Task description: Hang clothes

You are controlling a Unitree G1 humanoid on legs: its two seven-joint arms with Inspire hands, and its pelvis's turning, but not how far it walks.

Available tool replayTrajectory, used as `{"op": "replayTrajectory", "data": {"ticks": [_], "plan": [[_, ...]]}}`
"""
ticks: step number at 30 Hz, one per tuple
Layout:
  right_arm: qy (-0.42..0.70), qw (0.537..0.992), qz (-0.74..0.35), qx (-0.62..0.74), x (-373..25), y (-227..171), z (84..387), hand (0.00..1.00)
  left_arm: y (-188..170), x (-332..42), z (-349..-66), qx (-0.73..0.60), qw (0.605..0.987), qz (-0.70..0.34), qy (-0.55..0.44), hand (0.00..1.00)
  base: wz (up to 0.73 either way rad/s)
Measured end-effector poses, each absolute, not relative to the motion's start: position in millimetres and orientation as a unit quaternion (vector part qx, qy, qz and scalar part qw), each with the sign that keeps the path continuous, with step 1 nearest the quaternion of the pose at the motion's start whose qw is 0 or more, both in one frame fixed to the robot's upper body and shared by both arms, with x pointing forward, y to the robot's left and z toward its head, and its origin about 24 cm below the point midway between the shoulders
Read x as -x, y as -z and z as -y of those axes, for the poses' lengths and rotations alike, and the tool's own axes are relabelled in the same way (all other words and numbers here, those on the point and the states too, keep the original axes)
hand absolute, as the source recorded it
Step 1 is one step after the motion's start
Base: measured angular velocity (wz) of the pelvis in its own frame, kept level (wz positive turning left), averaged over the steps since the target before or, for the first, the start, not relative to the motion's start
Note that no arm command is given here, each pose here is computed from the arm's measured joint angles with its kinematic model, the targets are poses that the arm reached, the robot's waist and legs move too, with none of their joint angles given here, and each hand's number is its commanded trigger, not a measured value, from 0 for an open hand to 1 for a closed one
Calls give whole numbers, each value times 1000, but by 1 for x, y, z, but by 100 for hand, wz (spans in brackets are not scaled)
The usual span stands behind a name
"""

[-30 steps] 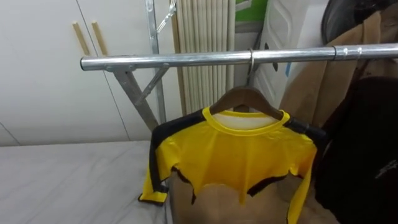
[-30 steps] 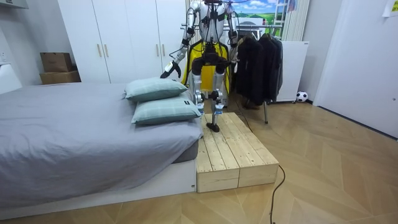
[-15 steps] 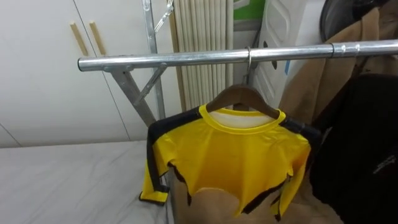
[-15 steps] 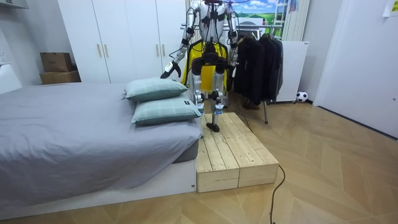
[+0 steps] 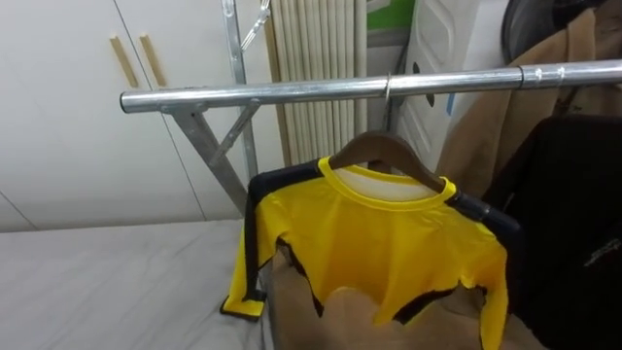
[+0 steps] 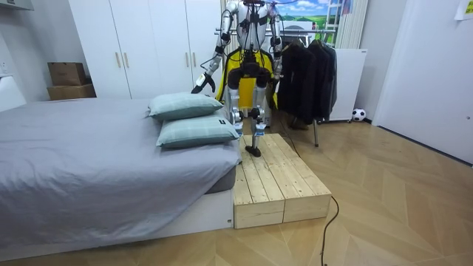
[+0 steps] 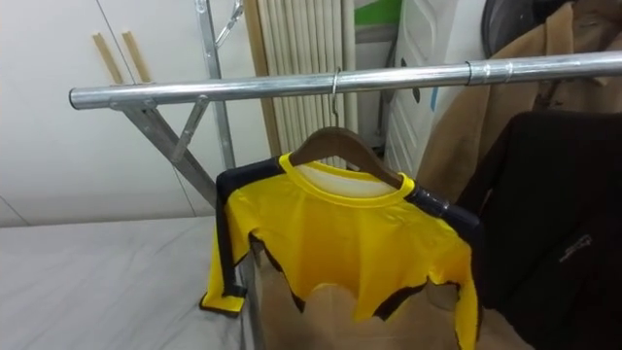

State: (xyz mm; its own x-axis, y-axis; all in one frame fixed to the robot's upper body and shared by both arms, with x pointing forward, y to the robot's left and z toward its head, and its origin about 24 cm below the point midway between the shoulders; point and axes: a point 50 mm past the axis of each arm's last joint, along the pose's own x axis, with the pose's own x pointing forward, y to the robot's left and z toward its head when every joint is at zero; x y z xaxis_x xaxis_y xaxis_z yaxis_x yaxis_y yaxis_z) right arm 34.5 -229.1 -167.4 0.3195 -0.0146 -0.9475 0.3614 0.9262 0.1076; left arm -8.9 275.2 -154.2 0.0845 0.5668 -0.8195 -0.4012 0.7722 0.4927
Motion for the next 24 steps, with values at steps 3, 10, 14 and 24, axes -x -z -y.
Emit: {"op": "replayTrajectory", "data": {"ticks": [3, 10, 14, 24], "plan": [[118, 798, -571, -152, -34, 167, 229, 0, 154, 8, -275, -70, 734, -590, -330, 0, 0], [113, 799, -573, -147, -36, 168, 227, 0, 154, 7, -276, -75, 733, -585, -338, 0, 0], [112, 798, -573, -147, -36, 168, 226, 0, 153, 6, -276, -78, 734, -581, -342, 0, 0], [139, 793, -568, -170, -34, 169, 224, 0, 153, 3, -276, -66, 737, -566, -363, 0, 0]]}}
